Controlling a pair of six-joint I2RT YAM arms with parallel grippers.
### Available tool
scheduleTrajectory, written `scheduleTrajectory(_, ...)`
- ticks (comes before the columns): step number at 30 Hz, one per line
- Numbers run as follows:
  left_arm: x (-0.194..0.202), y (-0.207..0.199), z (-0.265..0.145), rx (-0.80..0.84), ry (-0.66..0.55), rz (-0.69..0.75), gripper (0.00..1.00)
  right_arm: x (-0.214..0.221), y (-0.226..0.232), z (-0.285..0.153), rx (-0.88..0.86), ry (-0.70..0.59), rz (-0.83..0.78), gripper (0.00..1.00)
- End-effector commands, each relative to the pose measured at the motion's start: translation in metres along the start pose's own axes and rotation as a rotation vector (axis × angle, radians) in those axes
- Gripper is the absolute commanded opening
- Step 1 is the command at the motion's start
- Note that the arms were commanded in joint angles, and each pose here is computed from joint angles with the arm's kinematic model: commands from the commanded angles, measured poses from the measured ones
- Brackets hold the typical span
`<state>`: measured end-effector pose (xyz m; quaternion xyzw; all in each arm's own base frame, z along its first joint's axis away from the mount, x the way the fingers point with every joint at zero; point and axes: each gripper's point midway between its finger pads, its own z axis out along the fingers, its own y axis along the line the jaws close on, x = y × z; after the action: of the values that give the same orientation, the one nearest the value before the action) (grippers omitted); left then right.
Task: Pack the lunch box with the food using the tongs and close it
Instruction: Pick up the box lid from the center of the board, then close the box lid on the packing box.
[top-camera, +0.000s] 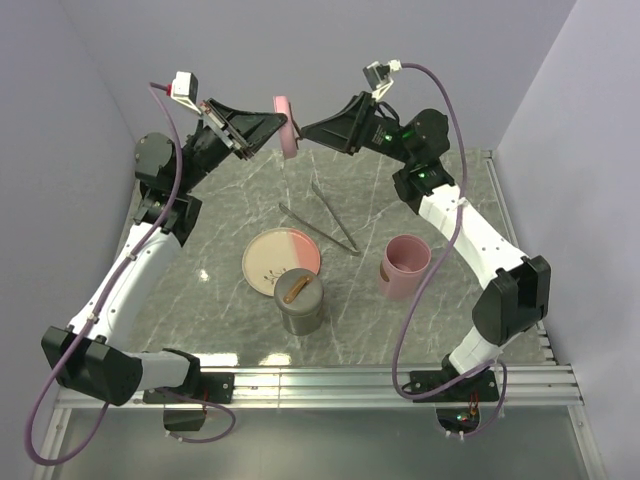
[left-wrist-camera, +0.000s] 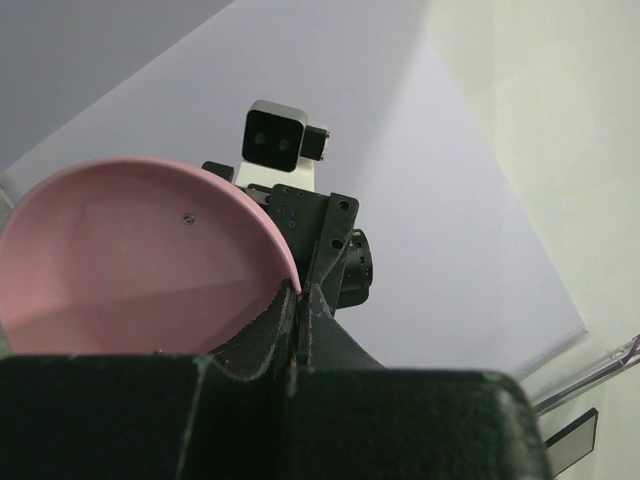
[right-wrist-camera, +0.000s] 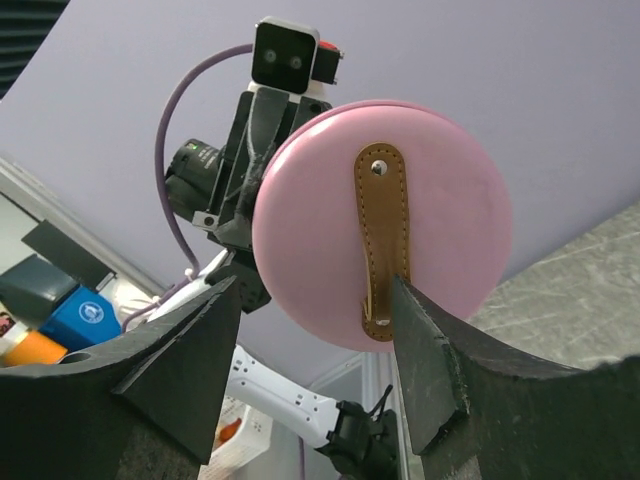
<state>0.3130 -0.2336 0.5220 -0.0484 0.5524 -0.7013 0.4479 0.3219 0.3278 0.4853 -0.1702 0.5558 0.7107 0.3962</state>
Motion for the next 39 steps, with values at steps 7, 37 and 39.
scheduleTrajectory(7,0.002,-0.025,-0.009,0.064,-0.006,0.030,0.00,-0.008,0.017,0.012,-0.048,-0.014,-0.097,0.68)
scheduleTrajectory(37,-0.003,-0.044,-0.007,0.109,-0.007,0.050,0.00,-0.001,0.019,0.013,-0.081,0.002,-0.115,0.40)
scheduleTrajectory(39,-0.002,-0.047,-0.008,0.116,-0.001,0.054,0.00,-0.002,0.013,0.014,-0.053,0.000,-0.098,0.36)
